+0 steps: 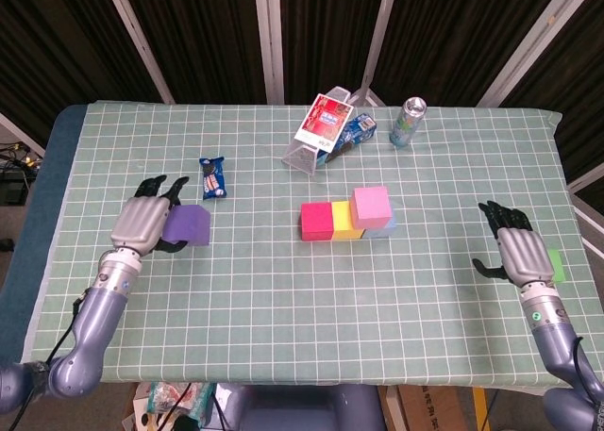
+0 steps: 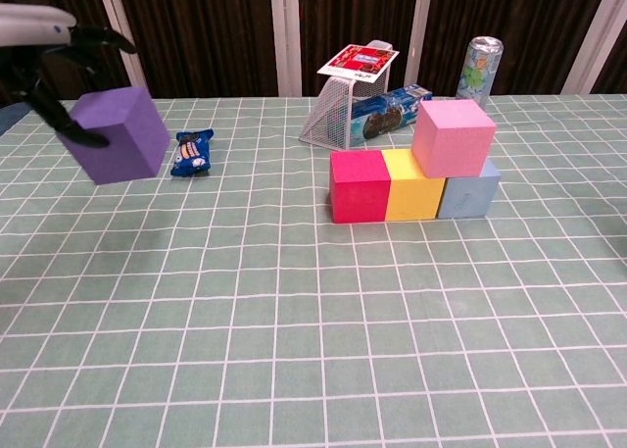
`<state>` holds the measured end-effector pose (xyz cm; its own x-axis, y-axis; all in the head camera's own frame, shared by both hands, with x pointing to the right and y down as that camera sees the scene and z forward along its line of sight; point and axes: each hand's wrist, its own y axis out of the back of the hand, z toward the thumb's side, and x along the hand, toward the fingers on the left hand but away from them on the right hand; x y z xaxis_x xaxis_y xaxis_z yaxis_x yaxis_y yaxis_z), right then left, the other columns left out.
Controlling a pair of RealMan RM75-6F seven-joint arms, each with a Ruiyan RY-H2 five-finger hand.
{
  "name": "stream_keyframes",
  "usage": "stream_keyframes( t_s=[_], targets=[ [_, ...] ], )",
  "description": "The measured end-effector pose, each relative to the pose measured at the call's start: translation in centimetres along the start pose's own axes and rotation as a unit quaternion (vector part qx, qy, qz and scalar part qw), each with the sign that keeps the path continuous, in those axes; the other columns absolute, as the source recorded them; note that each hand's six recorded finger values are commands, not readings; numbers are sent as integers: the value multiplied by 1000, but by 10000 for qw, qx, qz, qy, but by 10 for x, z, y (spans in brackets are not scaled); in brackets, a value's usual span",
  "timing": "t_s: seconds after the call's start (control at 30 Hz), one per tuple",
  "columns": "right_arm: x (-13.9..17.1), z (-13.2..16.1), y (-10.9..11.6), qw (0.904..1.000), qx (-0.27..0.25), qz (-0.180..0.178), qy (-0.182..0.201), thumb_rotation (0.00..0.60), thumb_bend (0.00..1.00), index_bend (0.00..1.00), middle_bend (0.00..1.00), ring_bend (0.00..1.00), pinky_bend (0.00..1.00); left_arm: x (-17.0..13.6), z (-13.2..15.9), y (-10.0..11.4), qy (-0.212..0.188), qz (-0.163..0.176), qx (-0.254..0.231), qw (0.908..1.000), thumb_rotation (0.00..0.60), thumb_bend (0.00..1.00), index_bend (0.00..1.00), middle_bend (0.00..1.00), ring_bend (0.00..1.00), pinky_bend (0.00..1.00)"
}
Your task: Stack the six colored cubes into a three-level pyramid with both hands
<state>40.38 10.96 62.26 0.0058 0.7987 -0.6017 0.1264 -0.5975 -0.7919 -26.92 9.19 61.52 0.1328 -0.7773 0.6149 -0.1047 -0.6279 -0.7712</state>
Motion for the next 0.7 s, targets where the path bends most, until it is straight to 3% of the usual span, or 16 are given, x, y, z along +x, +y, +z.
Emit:
stream_keyframes(
  t_s=[0.2, 0.47, 0.7],
  targets=[
    [-2, 0, 1, 10000, -93, 26, -1, 600, 323, 0, 61, 50, 0, 25, 51, 17, -166, -98, -69, 9998, 600, 328, 0, 422, 38, 37],
    [-3, -1, 1, 9997, -236, 62, -2, 600, 323, 0, 61, 50, 0, 56, 131, 18, -267, -224, -80, 9994, 600, 327, 0, 433, 38, 37],
    [-4, -4, 0, 9992, -365, 134, -36, 600, 323, 0, 60, 50, 0, 73, 177, 21, -160, -170, 49, 9997, 600, 328, 0, 436, 38, 37]
  ],
)
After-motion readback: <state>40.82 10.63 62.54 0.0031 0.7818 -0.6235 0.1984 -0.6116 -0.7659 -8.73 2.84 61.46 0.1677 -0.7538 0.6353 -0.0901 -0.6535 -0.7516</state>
